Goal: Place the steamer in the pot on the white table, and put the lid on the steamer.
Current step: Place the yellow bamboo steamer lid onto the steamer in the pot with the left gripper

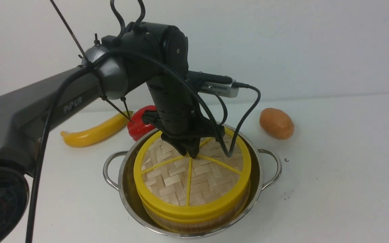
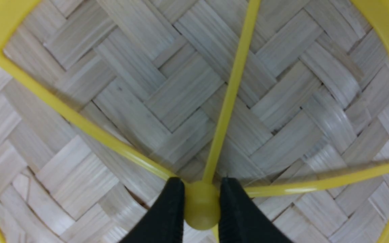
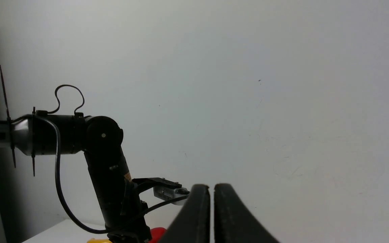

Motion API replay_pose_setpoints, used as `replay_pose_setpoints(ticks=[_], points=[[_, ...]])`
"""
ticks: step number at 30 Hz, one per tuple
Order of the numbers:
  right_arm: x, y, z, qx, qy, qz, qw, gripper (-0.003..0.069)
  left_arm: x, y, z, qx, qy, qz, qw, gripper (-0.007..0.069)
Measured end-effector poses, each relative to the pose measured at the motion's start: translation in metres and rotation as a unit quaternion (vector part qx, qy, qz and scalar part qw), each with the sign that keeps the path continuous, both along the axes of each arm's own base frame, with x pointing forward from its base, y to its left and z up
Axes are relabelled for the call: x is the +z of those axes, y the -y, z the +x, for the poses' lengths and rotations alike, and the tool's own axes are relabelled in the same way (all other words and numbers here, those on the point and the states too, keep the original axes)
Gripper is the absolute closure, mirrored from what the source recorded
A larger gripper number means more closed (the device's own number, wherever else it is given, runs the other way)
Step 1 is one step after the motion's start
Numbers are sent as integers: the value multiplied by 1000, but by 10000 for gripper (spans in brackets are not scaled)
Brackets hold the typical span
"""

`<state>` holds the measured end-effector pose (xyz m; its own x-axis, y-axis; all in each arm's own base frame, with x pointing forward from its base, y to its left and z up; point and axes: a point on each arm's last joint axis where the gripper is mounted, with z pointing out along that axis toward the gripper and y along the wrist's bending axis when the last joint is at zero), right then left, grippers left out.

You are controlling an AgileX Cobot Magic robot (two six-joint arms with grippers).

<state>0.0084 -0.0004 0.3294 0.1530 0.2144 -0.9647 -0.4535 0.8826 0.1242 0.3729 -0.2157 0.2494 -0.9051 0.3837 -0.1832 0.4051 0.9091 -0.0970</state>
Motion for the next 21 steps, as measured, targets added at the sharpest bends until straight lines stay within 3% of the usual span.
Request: replay_pose_setpoints(ticks=[6, 11, 12, 13, 15, 21], points=[[0, 0, 0, 0, 2, 1, 1000, 666, -2, 1, 1, 0, -2, 1, 1000, 524], [2, 0, -1, 1, 10, 4, 1000, 666, 0, 0, 0, 2, -2, 0, 1000, 322], [2, 0, -1, 1, 10, 4, 1000, 666, 0, 0, 0, 4, -3, 0, 1000, 322], [2, 0, -1, 1, 11, 5, 1000, 666, 1, 0, -1, 8, -4, -5, 1000, 259], [2, 0, -1, 1, 11, 5, 1000, 666, 6, 0, -4, 9, -1, -8, 1000, 210], [3, 0, -1, 2, 13, 6, 1000, 666, 35, -6, -13, 9, 26, -22, 999, 193]])
